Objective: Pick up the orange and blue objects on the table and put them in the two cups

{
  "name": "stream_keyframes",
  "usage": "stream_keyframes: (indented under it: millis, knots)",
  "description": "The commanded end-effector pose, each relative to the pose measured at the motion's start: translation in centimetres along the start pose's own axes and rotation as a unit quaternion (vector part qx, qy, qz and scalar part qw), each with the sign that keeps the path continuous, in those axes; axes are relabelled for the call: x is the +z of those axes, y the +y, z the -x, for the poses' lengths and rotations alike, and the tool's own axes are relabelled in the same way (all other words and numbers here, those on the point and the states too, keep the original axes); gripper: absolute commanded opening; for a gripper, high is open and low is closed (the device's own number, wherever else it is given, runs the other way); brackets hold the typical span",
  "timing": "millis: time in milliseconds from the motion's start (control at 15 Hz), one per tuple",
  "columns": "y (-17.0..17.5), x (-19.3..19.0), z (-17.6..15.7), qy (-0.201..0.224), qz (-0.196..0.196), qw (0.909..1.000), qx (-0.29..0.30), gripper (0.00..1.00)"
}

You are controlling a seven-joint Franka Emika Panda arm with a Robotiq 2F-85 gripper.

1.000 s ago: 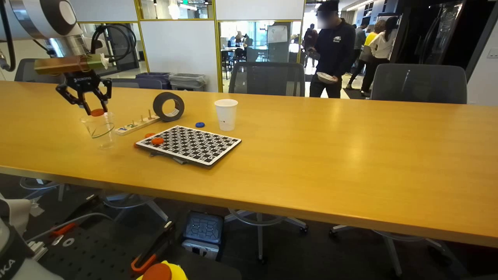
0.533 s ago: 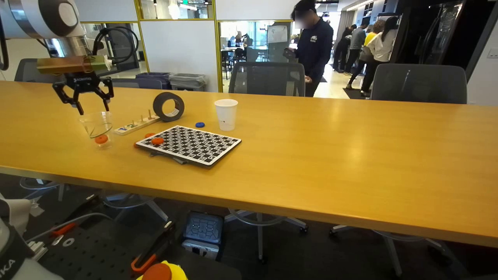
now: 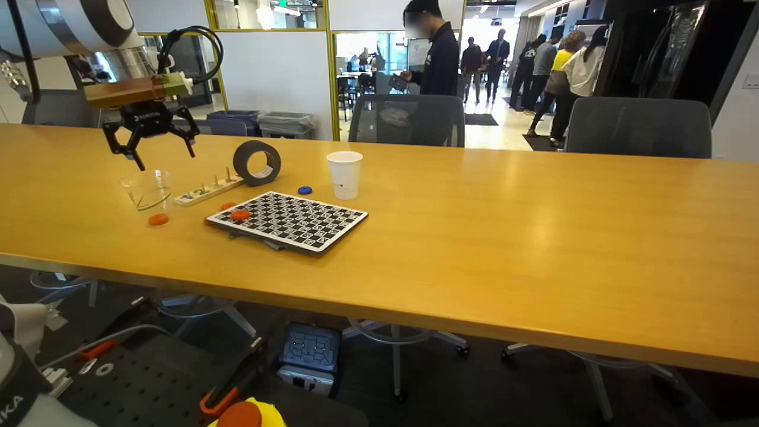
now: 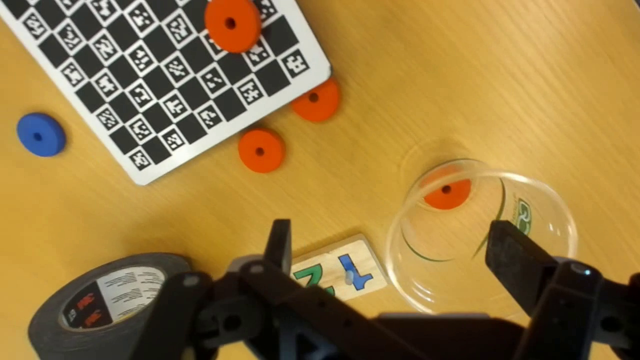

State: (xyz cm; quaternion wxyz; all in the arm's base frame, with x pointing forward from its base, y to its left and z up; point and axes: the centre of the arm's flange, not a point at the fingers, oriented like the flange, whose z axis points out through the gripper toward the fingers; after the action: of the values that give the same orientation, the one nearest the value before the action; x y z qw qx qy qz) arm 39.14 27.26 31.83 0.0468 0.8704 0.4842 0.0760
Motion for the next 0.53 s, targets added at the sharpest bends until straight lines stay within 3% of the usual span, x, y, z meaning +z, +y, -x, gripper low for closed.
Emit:
stream_keyframes:
  millis: [0,467]
  knots:
    - [1.6,-1.0,2.1,0.006,0.023,0.9984,-0.052,1.0]
    - [4.2,1.3,3.9,0.003,0.0,0.9917,-0.128,1.0]
